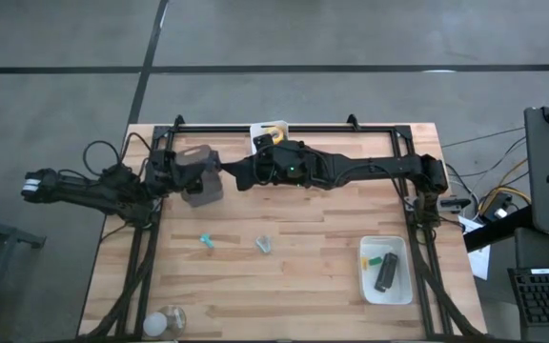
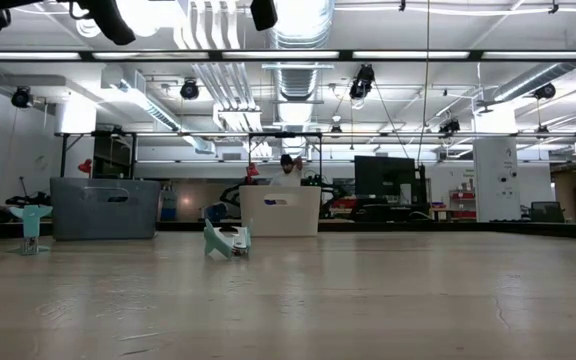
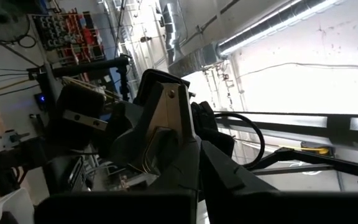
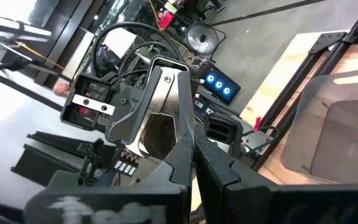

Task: Pick and place Stapler, Stapler remover, tape
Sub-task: Put the black staple remover into the black bin

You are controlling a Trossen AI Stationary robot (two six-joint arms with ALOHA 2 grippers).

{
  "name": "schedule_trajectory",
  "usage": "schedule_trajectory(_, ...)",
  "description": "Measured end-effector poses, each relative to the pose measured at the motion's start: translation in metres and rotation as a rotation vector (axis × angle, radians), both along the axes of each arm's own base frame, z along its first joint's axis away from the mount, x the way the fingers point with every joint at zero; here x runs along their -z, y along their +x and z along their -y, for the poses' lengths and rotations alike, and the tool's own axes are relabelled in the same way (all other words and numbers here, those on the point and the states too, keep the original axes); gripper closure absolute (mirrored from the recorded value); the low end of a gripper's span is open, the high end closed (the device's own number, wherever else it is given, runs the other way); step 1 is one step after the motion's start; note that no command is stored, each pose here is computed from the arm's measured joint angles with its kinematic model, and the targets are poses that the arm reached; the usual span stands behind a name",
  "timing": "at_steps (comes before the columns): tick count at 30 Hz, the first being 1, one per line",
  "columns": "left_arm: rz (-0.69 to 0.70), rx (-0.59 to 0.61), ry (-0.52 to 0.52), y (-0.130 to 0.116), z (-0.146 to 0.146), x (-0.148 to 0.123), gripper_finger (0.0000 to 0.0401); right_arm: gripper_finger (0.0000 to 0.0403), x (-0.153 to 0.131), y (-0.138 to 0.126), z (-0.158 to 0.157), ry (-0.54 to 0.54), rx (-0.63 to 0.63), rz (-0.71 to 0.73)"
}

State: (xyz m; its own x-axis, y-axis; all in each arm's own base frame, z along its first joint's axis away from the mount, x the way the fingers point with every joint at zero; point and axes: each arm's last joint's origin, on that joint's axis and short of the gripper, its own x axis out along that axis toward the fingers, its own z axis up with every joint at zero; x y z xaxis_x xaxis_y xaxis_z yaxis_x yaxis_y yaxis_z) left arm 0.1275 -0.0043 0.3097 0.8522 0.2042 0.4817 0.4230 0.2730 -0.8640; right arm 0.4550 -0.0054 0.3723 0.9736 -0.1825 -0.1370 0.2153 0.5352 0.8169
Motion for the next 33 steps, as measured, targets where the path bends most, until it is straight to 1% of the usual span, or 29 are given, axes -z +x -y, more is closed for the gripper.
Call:
schedule_trajectory(8, 0.008, -0.022, 0.033, -0.004, 0.0, -0.002, 0.0398, 0.0394, -0.002, 0.0, 0.0, -0.029, -0.012, 0.017)
schedule_trajectory(11, 0.012, -0.038, 0.043, -0.005, -0.001, -0.003, 0.0399, 0.0381, -0.003, 0.0, 0.001, -0.03, -0.025, 0.016)
schedule_trajectory(14, 0.027, -0.052, 0.043, -0.008, -0.001, -0.004, 0.04, 0.0348, -0.004, -0.002, 0.001, -0.029, -0.031, 0.016)
schedule_trajectory(19, 0.038, -0.109, 0.07, -0.014, -0.003, -0.007, 0.04, 0.0277, -0.005, -0.004, 0.003, -0.026, -0.03, -0.009)
schedule_trajectory(23, 0.017, -0.19, 0.097, -0.021, -0.005, -0.007, 0.04, 0.0232, -0.001, -0.006, 0.003, -0.076, -0.038, -0.067)
schedule_trajectory(25, -0.034, -0.237, 0.121, -0.025, -0.006, -0.004, 0.04, 0.0218, 0.001, -0.006, 0.003, -0.087, -0.041, -0.089)
schedule_trajectory(27, -0.124, -0.284, 0.15, -0.027, -0.008, 0.002, 0.04, 0.0208, 0.002, -0.007, 0.003, -0.089, -0.042, -0.1)
schedule_trajectory(31, -0.346, -0.387, 0.133, -0.034, -0.012, 0.021, 0.04, 0.0202, 0.003, -0.007, 0.003, -0.095, -0.044, -0.119)
schedule_trajectory(33, -0.493, -0.422, 0.133, -0.037, -0.013, 0.037, 0.0399, 0.0203, 0.004, -0.008, 0.003, -0.102, -0.058, -0.128)
